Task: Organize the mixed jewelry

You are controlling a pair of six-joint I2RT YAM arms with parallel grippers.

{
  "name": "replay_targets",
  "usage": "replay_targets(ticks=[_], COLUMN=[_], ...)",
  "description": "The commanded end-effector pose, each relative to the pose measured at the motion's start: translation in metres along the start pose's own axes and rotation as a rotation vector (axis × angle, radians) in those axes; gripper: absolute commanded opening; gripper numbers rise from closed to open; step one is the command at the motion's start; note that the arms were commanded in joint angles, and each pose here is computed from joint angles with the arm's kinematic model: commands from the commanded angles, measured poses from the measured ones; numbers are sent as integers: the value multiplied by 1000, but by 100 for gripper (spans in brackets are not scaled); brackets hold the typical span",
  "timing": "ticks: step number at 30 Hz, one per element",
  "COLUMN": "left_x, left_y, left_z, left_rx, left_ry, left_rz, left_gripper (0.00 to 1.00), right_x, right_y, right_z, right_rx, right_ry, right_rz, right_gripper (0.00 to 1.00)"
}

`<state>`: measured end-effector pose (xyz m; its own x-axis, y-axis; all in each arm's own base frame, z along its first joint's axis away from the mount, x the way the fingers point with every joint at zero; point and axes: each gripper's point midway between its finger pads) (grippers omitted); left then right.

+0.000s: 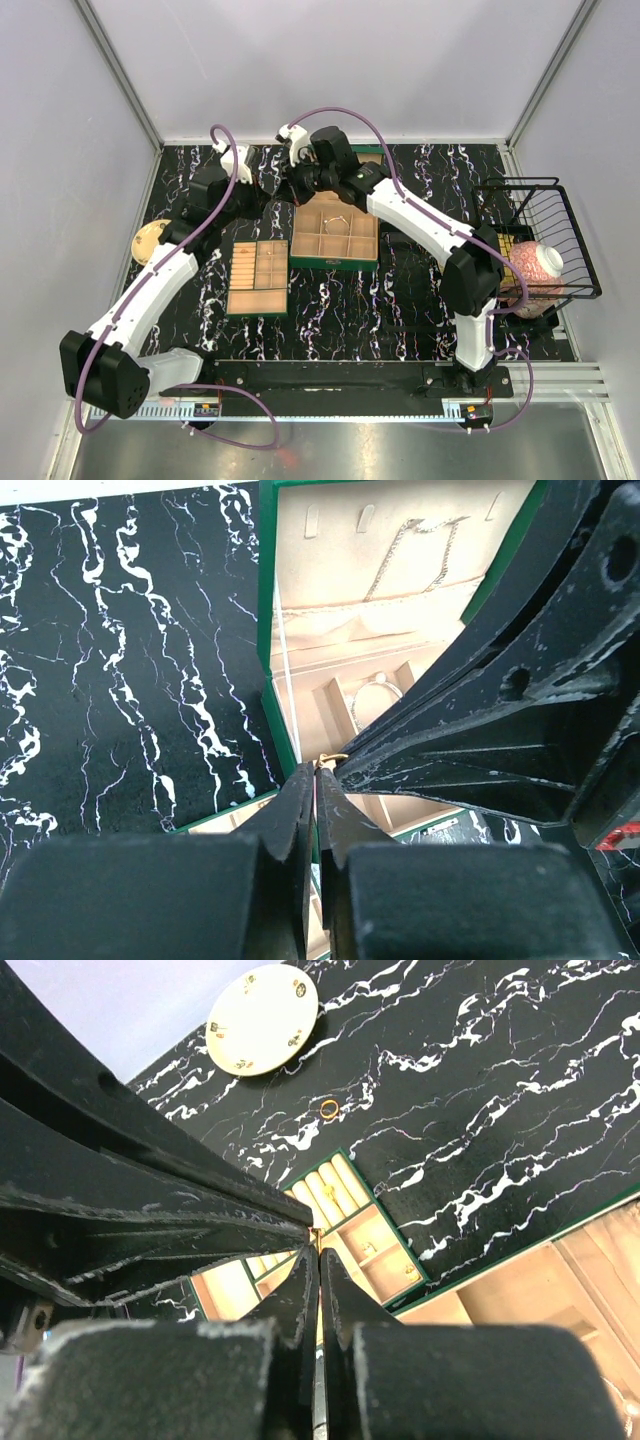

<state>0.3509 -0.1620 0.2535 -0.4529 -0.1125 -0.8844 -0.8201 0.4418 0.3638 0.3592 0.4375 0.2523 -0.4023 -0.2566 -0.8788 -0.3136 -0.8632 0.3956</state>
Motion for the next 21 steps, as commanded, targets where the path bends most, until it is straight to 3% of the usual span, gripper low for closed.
replay_targets(ticks=[1,8,11,15,18,21], left_x=[-35,-51,-50,-44,-43,-40], left_y=[17,35,46,76,90,100], left_z=[-13,-25,-41,-77,-86,-94], left_rx=[76,202,340,672,778,850], left_ry=[-24,-105,-175,-239,-262,-290], left_rz=[-117,-141,-136,-120,-128,-133], left_gripper=[7,39,45,48,56,57], right_x=[-26,-24,-24,-27,-24,-21], right_y=[27,59,78,103,114,120], right_z=[21,35,50,69,85,92], right_rx=[-15,-34,-77,-137,-204,-241], right_ry=[83,163,201,254,275,280], right_rz=[-61,-63,-69,-82,-78,-74], right_gripper=[0,0,0,0,0,0])
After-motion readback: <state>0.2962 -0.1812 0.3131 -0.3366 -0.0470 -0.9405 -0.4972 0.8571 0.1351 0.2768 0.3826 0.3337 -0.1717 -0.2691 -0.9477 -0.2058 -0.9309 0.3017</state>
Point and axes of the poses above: each gripper's point midway between its finger pads, its own y axis back along the fingers, its own z axis along the line the jaws close on, x = y × z, and after that the axes turned 3 degrees about y, right-handed
